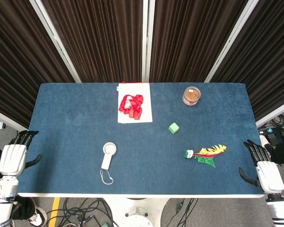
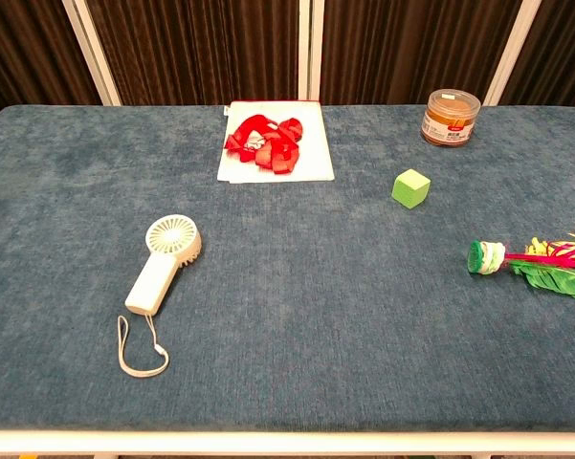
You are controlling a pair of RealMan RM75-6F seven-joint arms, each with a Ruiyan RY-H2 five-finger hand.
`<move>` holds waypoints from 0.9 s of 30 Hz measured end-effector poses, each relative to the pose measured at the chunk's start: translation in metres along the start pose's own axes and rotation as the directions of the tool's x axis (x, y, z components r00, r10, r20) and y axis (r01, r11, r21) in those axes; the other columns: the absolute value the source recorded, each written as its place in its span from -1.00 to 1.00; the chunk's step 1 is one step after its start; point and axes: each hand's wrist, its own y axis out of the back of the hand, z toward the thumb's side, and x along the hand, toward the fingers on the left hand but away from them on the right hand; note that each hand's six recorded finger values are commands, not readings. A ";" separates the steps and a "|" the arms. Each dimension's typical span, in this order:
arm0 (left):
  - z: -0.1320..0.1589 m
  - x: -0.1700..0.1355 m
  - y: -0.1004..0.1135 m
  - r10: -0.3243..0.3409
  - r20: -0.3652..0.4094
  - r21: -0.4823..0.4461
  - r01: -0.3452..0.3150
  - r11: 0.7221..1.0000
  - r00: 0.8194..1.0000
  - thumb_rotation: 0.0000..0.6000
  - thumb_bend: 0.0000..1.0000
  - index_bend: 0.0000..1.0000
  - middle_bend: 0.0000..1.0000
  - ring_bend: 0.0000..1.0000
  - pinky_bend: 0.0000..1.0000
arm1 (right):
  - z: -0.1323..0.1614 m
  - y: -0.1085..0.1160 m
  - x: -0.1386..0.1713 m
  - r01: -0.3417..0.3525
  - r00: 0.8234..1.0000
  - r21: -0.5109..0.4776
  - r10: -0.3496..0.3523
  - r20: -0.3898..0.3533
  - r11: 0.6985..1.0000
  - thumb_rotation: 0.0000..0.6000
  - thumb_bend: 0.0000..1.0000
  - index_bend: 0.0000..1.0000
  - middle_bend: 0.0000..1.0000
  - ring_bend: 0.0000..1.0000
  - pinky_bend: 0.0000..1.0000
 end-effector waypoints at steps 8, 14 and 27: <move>0.004 -0.001 0.000 -0.003 0.011 -0.015 0.003 1.000 1.000 1.00 -0.62 -0.63 -0.60 -0.72 -0.31 | -0.001 0.005 0.000 0.011 1.000 0.001 -0.011 0.002 1.000 1.00 -0.39 -1.00 -1.00 -1.00 -1.00; 0.019 -0.001 0.007 0.022 0.075 -0.051 -0.018 0.999 0.997 1.00 -0.61 -0.64 -0.50 -0.59 -0.25 | 0.000 0.005 -0.002 0.013 1.000 -0.009 -0.013 0.000 1.000 1.00 -0.39 -1.00 -1.00 -1.00 -1.00; 0.092 -0.018 -0.022 -0.067 0.411 -0.006 0.076 0.997 0.909 1.00 -0.28 -0.59 0.69 0.52 0.43 | 0.000 0.002 0.001 -0.019 1.000 0.011 0.019 0.001 1.000 1.00 -0.39 -1.00 -1.00 -1.00 -1.00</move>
